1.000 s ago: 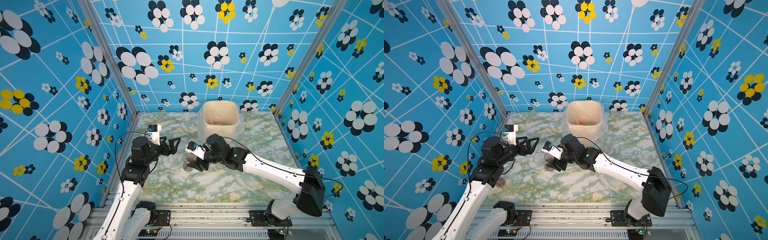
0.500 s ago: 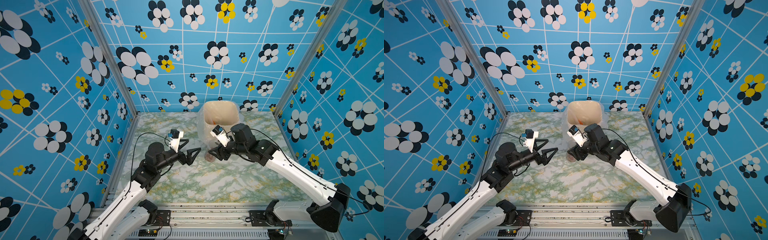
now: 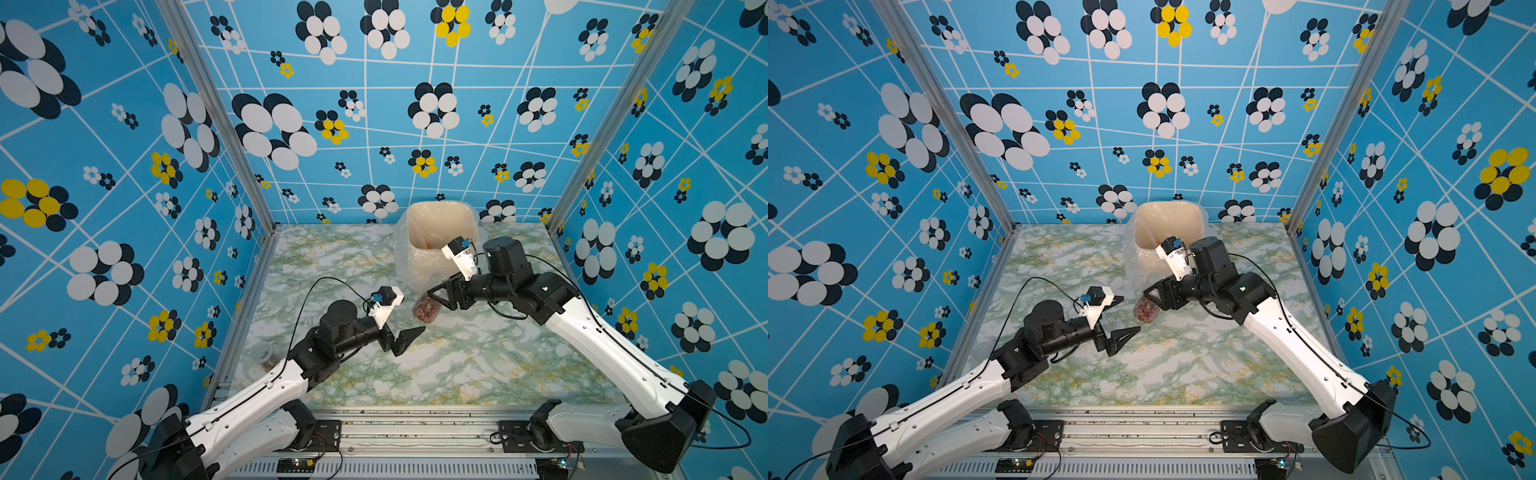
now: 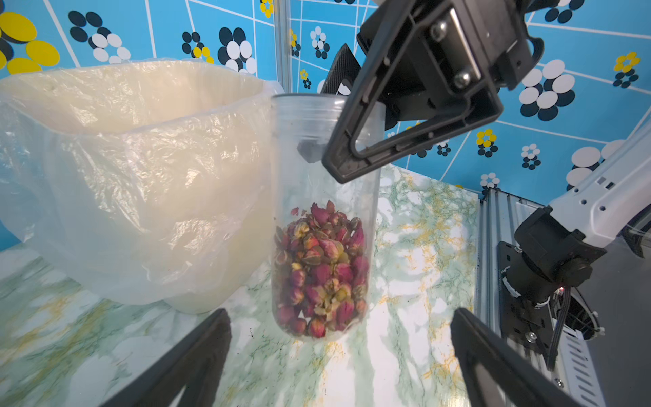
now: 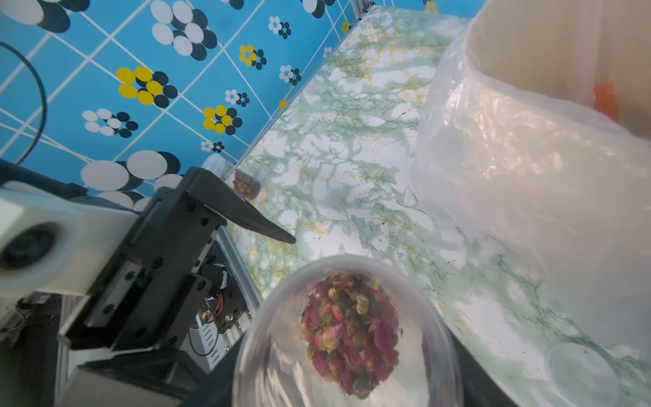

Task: Empty the moldy dried flower tea in the jars
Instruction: Pick up the jar from the center of the board.

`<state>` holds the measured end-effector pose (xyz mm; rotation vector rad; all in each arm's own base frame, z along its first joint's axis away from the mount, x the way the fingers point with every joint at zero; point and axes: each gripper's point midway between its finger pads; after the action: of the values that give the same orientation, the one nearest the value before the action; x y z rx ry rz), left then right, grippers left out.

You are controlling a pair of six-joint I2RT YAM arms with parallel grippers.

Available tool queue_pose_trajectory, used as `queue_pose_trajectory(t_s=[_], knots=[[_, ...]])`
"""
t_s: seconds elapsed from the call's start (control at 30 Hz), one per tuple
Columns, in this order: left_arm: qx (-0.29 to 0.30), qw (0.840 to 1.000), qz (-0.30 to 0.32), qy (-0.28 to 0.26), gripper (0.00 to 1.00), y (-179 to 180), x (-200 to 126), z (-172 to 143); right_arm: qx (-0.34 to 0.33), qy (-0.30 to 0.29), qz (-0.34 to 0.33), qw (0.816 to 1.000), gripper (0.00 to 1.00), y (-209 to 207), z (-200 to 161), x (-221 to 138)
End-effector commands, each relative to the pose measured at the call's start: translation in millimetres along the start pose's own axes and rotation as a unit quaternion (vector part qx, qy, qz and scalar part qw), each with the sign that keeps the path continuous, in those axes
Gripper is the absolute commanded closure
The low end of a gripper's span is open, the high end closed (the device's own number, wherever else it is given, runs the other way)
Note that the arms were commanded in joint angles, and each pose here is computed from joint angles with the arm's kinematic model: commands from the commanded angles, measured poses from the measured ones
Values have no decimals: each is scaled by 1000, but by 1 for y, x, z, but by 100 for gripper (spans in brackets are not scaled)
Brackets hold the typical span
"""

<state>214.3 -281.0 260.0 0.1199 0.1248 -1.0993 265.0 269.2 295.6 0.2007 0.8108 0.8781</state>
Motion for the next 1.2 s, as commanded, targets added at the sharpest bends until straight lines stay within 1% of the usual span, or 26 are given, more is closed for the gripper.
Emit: queue_pose_trajectory(t_s=[0.0,0.17,0.57,0.73,1.07,1.17], knots=[[38,999,28,4,1,8,6,3,35,-24,42,998,85,16,13,-4],[42,998,42,6,1,14,12,1,50,-26,56,997,86,19,12,-3],[50,998,30,34,0,14,31,-1,77,-13,61,995,88,15,6,11],[52,998,29,32,11,15,37,2,81,-10,64,995,88,15,6,14],[60,998,22,23,18,15,48,0,93,-5,70,993,88,13,3,21],[63,997,25,21,25,16,48,0,95,-2,70,993,88,12,1,23]])
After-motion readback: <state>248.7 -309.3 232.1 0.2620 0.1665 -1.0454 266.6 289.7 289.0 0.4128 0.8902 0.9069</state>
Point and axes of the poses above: each gripper's point midway between its finger pads, its own x axis out along the fingers, its own y axis along the line the jaws close on, z = x × y, and after that the axes turned 6 degrees about x, right-handed
